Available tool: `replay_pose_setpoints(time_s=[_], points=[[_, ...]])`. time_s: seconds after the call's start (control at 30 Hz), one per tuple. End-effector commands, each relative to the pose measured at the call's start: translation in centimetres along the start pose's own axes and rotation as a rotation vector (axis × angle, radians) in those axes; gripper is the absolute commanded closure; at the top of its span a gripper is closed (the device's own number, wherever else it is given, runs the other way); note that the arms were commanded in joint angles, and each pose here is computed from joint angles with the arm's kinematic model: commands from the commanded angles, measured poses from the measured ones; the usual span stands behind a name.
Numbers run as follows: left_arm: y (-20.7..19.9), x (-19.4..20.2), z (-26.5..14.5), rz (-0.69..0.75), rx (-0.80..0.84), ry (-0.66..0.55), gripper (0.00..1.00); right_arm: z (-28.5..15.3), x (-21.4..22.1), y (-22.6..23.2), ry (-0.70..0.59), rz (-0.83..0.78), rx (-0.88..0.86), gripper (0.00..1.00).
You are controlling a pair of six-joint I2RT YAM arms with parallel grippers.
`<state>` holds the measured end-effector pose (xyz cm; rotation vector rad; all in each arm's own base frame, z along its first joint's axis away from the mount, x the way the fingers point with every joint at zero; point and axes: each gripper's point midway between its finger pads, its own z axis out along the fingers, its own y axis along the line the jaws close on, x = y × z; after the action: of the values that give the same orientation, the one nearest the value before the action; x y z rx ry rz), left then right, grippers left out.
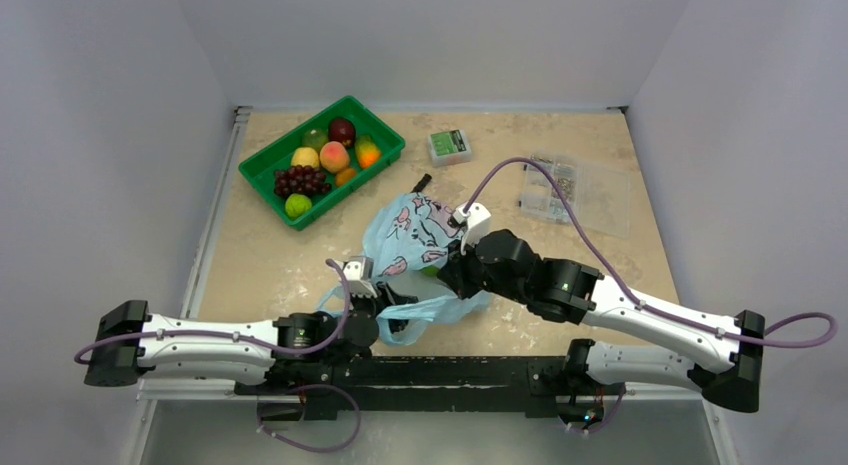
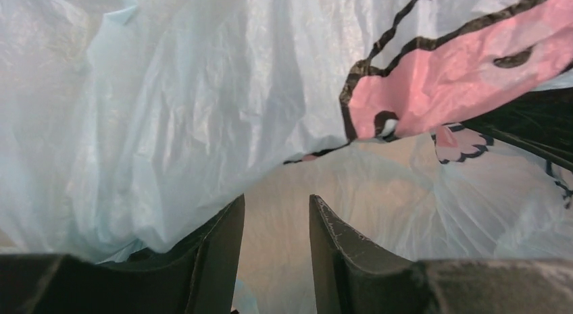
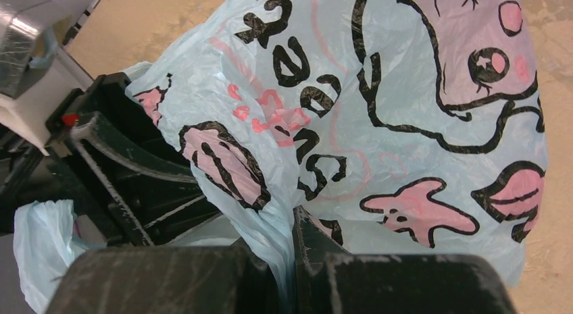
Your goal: Take the fake fruits out of the plastic bag
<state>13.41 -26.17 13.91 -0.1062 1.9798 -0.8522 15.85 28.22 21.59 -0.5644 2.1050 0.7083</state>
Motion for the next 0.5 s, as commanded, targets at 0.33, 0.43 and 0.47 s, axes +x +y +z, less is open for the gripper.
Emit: replay_pose_setpoints(time_s=[0.33,0.43,0.47], points=[[-1.2,-2.8,4.5,-0.046,-0.021,-0.005,0.41,0.3,0.5,1.3,-0.005,0.009,-0.083,1.0],[-1.4,-2.4,5.3,-0.013,-0.056,0.039,0.37,0.6,1.9,0.6,0.011,0.021,-0.068,1.0],[-1.3,-2.2,5.5,-0.009,-0.062,0.048,0.37,0.6,2.6,0.2,0.026,0.029,-0.052,1.0]])
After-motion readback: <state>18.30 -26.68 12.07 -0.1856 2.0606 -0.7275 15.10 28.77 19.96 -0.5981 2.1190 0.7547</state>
